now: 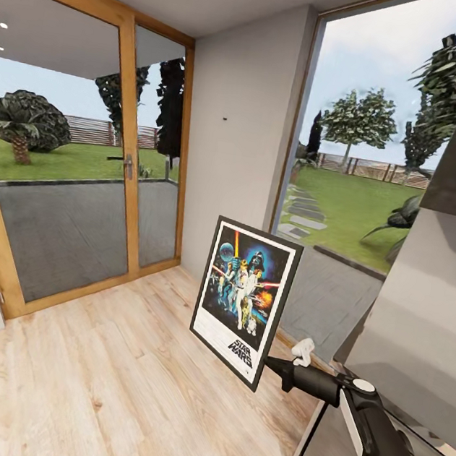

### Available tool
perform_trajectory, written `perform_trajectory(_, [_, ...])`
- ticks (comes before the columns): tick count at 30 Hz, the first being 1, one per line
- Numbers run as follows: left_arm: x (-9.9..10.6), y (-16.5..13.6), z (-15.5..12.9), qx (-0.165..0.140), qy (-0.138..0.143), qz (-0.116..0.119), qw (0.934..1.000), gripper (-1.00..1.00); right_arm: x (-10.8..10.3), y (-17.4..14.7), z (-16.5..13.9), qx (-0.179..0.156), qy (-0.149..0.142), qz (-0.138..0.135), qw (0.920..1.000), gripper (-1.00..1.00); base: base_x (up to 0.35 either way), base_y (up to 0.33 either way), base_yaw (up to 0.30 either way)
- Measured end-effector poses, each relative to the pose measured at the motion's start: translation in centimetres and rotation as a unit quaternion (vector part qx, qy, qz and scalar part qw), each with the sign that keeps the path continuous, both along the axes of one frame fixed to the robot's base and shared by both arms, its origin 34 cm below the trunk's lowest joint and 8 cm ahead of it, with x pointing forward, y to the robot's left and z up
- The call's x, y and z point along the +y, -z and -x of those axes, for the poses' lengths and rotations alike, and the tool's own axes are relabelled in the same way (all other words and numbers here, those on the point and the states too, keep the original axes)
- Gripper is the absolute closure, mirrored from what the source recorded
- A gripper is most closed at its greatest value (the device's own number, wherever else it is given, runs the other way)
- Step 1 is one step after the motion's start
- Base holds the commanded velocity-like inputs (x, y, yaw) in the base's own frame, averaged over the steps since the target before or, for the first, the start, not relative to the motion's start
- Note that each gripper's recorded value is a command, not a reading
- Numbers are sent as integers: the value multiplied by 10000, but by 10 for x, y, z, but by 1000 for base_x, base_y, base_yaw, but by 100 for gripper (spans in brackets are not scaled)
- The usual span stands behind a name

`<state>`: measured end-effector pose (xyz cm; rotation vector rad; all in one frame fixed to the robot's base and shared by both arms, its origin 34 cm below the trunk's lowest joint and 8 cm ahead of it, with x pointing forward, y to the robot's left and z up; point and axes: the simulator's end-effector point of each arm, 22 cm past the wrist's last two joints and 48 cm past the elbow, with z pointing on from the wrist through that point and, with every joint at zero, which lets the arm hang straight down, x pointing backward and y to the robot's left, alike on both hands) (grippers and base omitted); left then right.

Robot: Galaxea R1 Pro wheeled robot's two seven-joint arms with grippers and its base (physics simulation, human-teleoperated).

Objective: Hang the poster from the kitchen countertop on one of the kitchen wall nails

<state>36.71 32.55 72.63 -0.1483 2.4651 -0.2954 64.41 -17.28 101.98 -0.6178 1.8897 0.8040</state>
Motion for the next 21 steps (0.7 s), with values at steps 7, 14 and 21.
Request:
perform_trajectory(7, [1, 0, 0, -2, -9, -1, 10000, -100, 0, 0, 0, 0, -1, 3, 10000, 100, 0, 0, 0])
perform_trajectory(14, [2, 0, 0, -3, -16, -10, 10000, -100, 0, 0, 0, 1, -2, 1, 10000, 100, 39, 39, 0])
perform_trajectory(21, [2, 0, 1, 1, -18, -12, 10000, -100, 0, 0, 1, 4, -2, 2, 10000, 100, 193, 173, 0])
